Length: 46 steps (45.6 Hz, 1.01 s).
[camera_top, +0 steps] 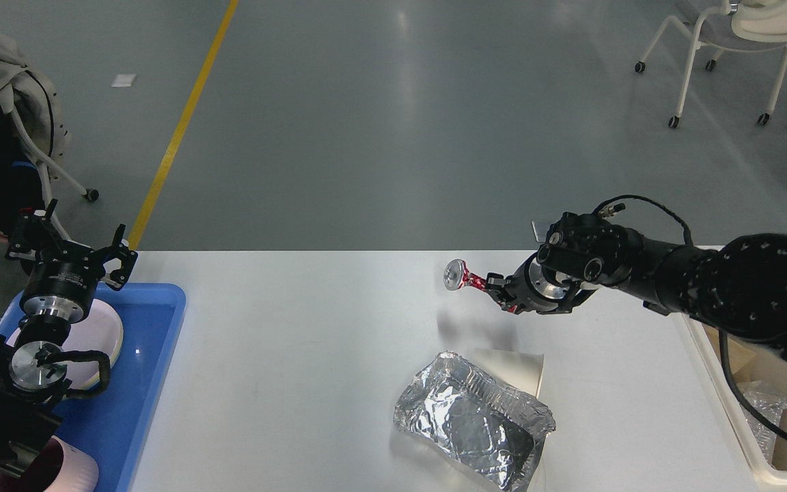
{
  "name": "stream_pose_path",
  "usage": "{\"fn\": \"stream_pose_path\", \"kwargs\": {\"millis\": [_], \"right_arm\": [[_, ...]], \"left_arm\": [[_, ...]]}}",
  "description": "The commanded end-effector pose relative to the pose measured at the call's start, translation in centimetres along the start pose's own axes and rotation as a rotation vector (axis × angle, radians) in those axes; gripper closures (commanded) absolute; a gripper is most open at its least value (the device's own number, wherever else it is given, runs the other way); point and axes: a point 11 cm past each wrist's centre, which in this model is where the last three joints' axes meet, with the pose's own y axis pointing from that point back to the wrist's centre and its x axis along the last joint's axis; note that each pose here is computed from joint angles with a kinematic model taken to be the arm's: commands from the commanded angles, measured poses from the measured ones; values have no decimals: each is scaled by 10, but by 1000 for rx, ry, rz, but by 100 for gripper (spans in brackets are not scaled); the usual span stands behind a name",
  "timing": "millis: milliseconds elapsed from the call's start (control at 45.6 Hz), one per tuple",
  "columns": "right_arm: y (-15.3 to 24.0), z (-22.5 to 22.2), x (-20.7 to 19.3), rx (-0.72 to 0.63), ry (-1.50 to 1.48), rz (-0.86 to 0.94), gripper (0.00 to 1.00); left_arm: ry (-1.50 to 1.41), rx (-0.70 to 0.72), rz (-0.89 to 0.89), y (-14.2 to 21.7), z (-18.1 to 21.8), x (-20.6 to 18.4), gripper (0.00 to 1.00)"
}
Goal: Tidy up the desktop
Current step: 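Lift the red can and drop it into the white bin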
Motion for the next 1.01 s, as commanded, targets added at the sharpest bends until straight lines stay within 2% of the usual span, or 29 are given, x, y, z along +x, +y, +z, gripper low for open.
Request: {"fn": "stream_pose_path", "kwargs": {"millis": [0,351,570,789,986], "right_arm": [[48,-3,29,5,59,-32,100],[159,-31,42,-6,260,-68,100],[220,-50,17,23,371,-86,100],[235,-36,20,55,318,-79,100],[201,24,36,12,147,-76,100]], "left_arm": [[-1,0,0,0,0,0,2],[-1,0,0,0,0,0,2],[-1,0,0,0,0,0,2],[0,-2,0,0,1,0,2],[-1,-1,0,0,0,0,2]]}}
